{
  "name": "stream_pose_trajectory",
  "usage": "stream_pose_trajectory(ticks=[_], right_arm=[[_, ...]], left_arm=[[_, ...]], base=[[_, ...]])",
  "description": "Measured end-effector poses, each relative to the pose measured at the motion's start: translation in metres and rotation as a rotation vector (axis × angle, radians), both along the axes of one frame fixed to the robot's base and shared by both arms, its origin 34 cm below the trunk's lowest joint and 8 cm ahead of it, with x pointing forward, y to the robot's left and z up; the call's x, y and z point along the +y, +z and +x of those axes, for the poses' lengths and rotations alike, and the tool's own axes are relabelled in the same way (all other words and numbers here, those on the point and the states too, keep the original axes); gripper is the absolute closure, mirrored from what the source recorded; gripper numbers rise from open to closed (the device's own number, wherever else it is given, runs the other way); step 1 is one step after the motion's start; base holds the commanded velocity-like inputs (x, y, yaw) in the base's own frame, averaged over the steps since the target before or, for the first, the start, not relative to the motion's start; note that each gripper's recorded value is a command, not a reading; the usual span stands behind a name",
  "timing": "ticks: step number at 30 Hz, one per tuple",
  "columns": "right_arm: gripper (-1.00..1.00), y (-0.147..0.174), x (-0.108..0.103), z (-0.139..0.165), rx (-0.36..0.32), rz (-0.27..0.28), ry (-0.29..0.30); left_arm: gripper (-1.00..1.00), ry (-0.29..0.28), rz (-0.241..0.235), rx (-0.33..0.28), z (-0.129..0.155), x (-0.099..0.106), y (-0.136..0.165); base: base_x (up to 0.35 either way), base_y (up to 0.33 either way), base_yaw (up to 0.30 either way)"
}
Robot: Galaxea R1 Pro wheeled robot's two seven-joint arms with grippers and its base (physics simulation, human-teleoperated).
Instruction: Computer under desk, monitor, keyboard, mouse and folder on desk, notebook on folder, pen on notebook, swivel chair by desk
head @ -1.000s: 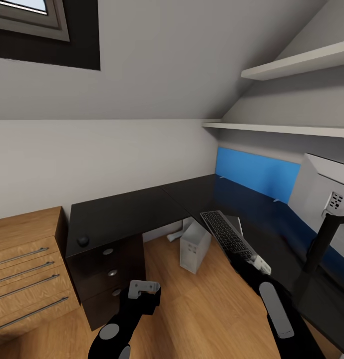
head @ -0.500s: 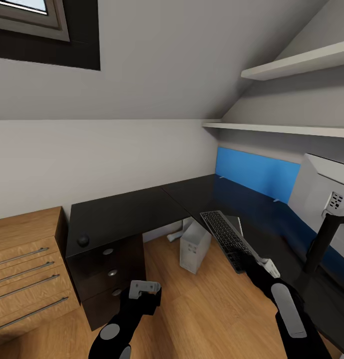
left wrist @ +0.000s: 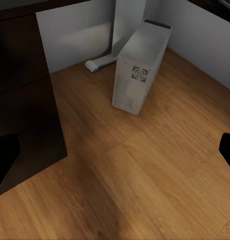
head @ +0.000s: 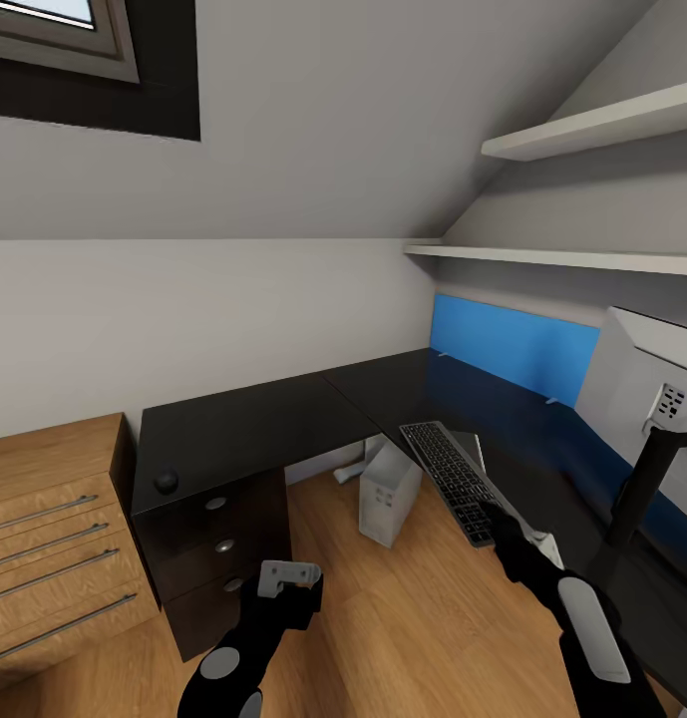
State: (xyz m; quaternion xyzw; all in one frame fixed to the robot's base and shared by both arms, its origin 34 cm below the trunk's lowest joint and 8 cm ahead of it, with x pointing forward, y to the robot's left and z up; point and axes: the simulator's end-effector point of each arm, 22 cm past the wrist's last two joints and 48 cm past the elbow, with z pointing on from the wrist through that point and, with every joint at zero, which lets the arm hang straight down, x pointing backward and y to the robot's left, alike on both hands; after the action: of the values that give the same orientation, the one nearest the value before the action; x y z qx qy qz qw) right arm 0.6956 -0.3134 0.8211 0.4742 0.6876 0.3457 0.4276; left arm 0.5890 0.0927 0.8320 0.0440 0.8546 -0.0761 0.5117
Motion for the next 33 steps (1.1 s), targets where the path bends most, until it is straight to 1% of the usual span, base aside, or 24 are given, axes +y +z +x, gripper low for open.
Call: stream_pose_trajectory(ticks=[3, 5, 8, 11, 13, 14, 15, 18, 22, 33], right_arm=[[-1.00, -0.005, -0.003, -0.002, 0.009, 0.015, -0.010], [-1.00, -0.016, -0.009, -0.006, 0.031, 0.038, -0.032], [-1.00, -0.023, -0.012, -0.008, 0.037, 0.048, -0.043], [-1.00, -0.026, -0.016, -0.008, 0.024, 0.095, -0.063], [-1.00, -0.028, -0.018, -0.008, 0.016, 0.117, -0.071], [-1.00, -0.027, -0.019, -0.007, 0.004, 0.151, -0.083], [-1.00, -0.028, -0.020, -0.007, 0.001, 0.158, -0.086], [-1.00, -0.029, -0.023, -0.006, -0.015, 0.168, -0.092], [-1.00, -0.032, -0.024, -0.005, -0.038, 0.167, -0.089], [-1.00, -0.050, -0.031, -0.007, -0.046, 0.157, -0.091]], left_arm=[[-1.00, -0.001, -0.001, 0.000, 0.000, 0.000, 0.000], [-1.00, -0.001, -0.002, -0.003, 0.000, -0.001, 0.001], [-1.00, -0.001, -0.002, -0.004, 0.000, -0.001, -0.001], [-1.00, -0.001, -0.003, -0.005, 0.000, -0.001, -0.006], [-1.00, -0.001, -0.004, -0.005, 0.000, -0.001, -0.009], [-1.00, -0.001, -0.005, -0.005, 0.000, -0.002, -0.011], [-1.00, 0.000, -0.005, -0.005, -0.001, -0.002, -0.013], [-1.00, -0.001, -0.005, -0.005, -0.001, -0.002, -0.018], [-1.00, -0.002, -0.006, -0.005, -0.001, -0.002, -0.025], [-1.00, -0.002, -0.005, -0.005, -0.003, -0.003, -0.045]], base=[[0.000, 0.000, 0.000], [0.000, 0.000, 0.000], [0.000, 0.000, 0.000], [0.000, 0.000, 0.000], [0.000, 0.000, 0.000], [0.000, 0.000, 0.000], [0.000, 0.000, 0.000], [0.000, 0.000, 0.000], [0.000, 0.000, 0.000], [0.000, 0.000, 0.000]])
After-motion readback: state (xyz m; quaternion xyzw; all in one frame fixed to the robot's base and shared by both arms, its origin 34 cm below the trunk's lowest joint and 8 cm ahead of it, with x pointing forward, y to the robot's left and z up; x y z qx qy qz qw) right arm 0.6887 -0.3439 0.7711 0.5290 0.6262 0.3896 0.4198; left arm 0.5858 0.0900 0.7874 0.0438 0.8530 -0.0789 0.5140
